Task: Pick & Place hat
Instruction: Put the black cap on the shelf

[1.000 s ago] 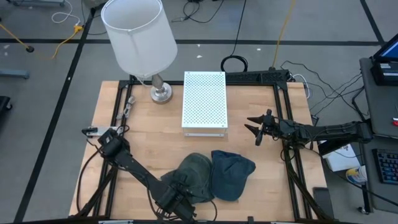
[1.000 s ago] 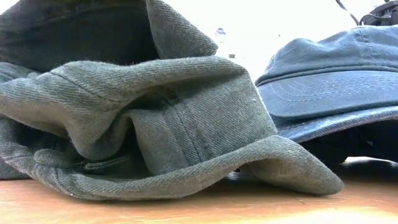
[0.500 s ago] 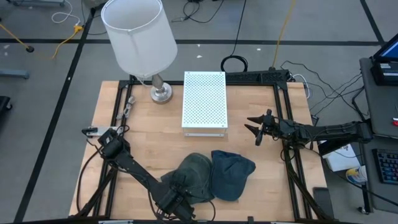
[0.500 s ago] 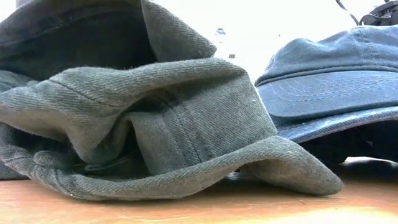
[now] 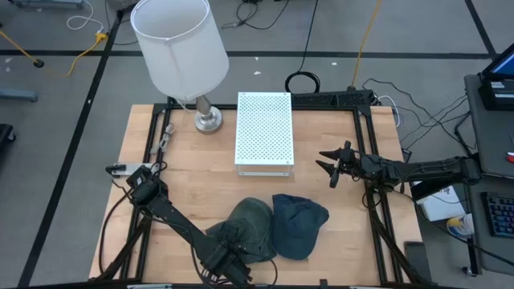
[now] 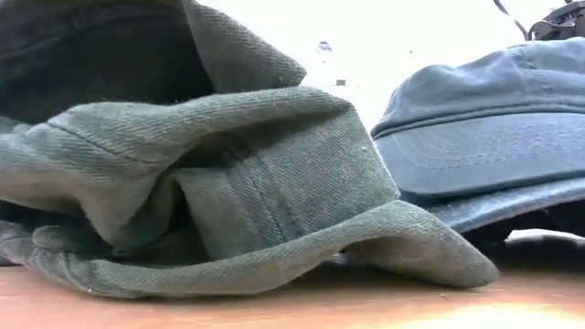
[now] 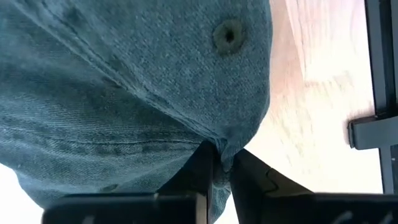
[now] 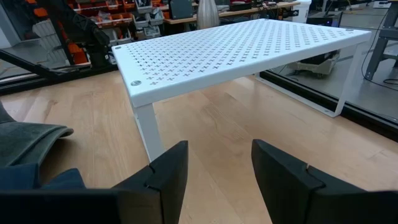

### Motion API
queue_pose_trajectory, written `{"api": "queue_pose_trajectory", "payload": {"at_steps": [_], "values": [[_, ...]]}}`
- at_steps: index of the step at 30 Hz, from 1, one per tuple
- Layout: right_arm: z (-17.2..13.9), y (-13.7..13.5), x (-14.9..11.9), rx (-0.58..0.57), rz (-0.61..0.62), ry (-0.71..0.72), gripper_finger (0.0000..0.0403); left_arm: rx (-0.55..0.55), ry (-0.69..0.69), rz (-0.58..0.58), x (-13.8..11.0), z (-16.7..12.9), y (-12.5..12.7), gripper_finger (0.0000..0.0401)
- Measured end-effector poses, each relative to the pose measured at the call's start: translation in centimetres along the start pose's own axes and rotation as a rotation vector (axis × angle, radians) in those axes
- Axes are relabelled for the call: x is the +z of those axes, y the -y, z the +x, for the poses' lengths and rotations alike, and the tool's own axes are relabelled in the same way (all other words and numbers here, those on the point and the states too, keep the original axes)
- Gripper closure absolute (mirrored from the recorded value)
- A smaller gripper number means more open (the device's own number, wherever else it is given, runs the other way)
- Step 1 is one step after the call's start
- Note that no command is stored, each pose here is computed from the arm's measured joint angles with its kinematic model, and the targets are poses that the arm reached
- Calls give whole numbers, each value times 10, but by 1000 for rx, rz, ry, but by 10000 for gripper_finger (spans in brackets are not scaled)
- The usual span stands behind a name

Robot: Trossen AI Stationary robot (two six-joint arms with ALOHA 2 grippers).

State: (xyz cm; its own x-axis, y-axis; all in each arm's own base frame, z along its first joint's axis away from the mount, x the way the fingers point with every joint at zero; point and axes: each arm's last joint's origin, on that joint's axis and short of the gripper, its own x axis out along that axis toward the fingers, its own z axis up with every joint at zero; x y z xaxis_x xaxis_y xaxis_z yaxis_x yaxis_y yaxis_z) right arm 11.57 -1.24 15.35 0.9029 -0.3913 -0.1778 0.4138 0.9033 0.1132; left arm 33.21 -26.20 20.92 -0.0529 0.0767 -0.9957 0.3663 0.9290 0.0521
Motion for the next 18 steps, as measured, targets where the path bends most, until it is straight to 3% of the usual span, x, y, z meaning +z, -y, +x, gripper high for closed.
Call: {"api": "queue_pose_trajectory", "payload": {"at_steps": [8, 18], "values": [[0, 0, 0, 0, 0, 0, 234, 17, 8, -25, -2, -10, -2, 376], [0, 0, 0, 0, 0, 0, 234, -7, 105, -79, -19, -56, -17, 375]]}}
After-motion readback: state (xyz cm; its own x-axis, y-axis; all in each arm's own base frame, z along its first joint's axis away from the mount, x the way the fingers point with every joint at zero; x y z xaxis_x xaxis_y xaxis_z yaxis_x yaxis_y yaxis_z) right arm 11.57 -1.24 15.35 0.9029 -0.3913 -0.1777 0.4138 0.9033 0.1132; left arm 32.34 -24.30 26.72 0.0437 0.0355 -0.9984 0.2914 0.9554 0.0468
